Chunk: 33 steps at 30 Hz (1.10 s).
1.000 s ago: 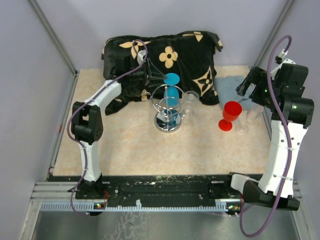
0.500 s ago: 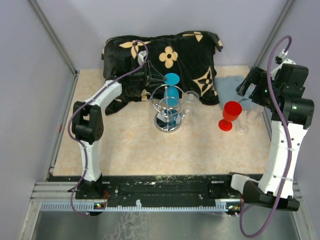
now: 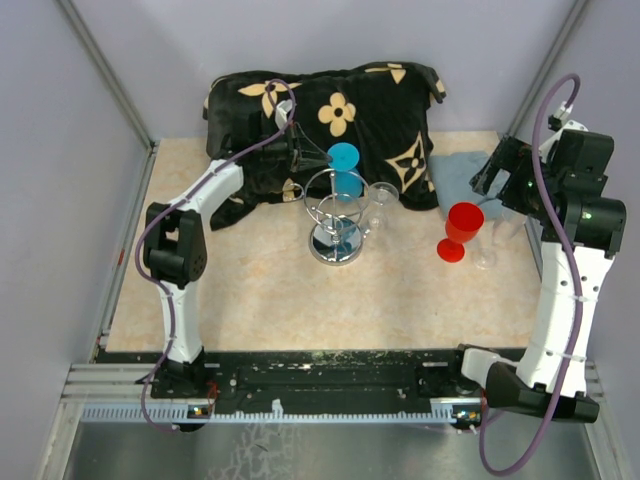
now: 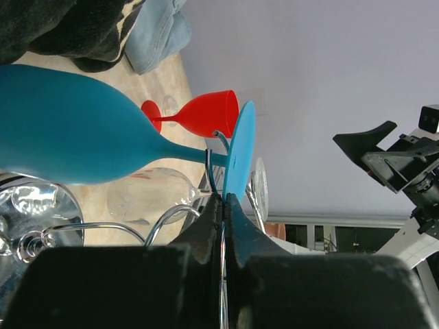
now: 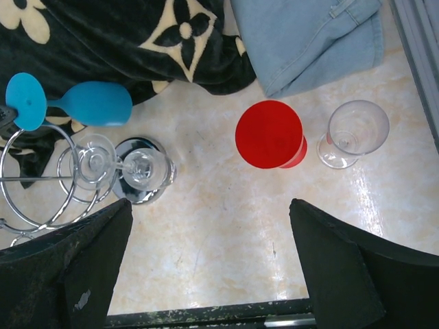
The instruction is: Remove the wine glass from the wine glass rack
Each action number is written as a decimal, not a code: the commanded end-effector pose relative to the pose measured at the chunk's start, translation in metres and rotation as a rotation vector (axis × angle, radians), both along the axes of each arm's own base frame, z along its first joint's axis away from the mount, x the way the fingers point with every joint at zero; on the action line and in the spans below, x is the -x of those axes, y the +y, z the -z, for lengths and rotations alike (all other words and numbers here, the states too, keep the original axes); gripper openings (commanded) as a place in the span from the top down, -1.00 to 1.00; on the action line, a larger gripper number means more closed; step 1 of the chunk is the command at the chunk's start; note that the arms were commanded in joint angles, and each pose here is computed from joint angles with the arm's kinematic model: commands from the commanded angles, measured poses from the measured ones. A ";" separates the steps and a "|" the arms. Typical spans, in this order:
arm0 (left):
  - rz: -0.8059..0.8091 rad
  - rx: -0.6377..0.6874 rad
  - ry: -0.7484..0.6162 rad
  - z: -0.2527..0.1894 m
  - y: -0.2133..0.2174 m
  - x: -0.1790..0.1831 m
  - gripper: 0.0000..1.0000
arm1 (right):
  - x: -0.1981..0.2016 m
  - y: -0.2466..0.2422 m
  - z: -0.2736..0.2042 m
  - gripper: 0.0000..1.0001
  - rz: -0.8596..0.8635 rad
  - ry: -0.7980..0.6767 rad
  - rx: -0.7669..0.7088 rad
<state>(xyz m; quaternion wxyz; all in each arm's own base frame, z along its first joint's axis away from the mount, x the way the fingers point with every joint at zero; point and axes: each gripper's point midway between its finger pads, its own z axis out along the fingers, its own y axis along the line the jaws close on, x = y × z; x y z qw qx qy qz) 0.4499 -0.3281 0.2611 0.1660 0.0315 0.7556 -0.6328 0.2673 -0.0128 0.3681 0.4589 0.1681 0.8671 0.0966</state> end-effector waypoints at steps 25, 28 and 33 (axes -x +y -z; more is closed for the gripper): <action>-0.044 0.061 0.025 -0.055 -0.001 0.007 1.00 | 0.005 0.002 -0.007 -0.95 -0.019 -0.057 0.020; -0.044 0.058 0.030 -0.054 -0.001 0.009 1.00 | 0.005 0.002 -0.007 -0.96 -0.018 -0.057 0.020; -0.051 0.061 0.024 -0.055 -0.001 0.007 1.00 | 0.005 0.002 -0.004 -0.96 -0.019 -0.054 0.019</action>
